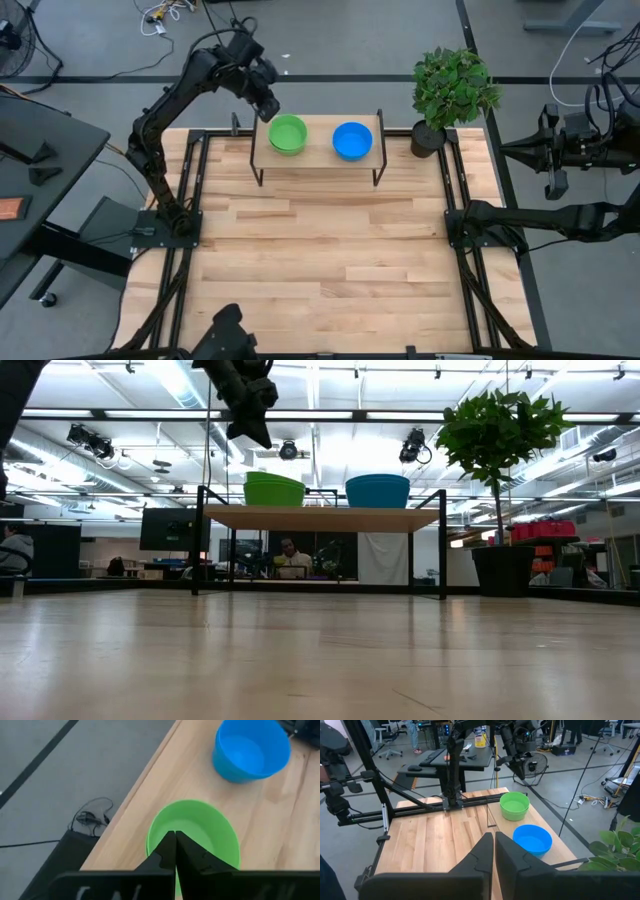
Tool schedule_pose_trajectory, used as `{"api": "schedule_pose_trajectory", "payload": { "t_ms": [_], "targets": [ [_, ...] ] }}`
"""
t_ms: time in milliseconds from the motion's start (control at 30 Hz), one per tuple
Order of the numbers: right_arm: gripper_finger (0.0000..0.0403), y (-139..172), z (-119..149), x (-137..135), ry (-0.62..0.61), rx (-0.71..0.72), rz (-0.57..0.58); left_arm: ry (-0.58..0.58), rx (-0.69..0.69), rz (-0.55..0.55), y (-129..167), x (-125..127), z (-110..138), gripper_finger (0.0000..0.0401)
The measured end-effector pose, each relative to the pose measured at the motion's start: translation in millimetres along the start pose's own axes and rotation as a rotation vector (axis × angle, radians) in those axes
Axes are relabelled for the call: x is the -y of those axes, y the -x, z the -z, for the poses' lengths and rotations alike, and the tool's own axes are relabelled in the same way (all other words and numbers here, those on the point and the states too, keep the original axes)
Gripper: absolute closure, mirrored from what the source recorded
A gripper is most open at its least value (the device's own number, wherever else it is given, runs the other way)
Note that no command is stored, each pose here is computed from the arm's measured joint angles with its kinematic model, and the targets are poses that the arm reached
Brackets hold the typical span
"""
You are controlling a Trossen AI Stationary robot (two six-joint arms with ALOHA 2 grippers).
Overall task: Pick & Place Mini bowls
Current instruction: Stack the green bowl on the green bowl on the shelf
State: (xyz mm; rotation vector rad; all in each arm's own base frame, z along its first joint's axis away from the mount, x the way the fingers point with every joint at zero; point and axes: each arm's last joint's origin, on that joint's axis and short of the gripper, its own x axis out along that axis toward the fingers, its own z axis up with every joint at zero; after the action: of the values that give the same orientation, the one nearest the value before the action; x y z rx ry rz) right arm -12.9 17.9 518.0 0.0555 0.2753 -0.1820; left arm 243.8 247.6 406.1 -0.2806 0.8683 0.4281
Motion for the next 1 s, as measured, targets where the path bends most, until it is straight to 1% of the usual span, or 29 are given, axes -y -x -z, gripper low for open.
{"api": "schedule_pose_trajectory", "payload": {
  "t_ms": [167,467,567,633,700,800,900,1000],
  "targets": [
    [0.0380,0.0,0.0,0.0,0.000,0.000,0.000,-0.024,0.053,0.001,-1.8,7.1,-7.1,0.0400],
    [0.0380,0.0,0.0,0.0,0.000,0.000,0.000,-0.026,0.133,0.007,-3.0,16.5,-16.8,0.0400],
    [0.0380,0.0,0.0,0.0,0.000,0.000,0.000,-0.033,0.167,0.005,3.0,19.7,-18.6,0.0400],
    [0.0380,0.0,0.0,0.0,0.000,0.000,0.000,-0.037,0.220,0.001,9.7,23.5,-19.5,0.0400],
    [0.0380,0.1,0.0,0.0,0.000,0.000,0.000,-0.034,0.271,0.004,14.0,27.6,-16.0,0.0400],
    [0.0380,0.0,0.0,0.0,0.000,0.000,0.000,-0.020,0.299,0.011,16.4,30.3,-4.6,0.0401],
    [0.0380,-0.1,-0.1,0.1,0.000,0.000,0.000,0.000,0.276,0.021,14.4,30.7,9.6,0.0401],
    [0.0380,-0.1,-0.1,0.1,0.000,0.000,0.000,-0.022,0.285,0.026,11.2,29.2,19.0,0.0401]
  ]
}}
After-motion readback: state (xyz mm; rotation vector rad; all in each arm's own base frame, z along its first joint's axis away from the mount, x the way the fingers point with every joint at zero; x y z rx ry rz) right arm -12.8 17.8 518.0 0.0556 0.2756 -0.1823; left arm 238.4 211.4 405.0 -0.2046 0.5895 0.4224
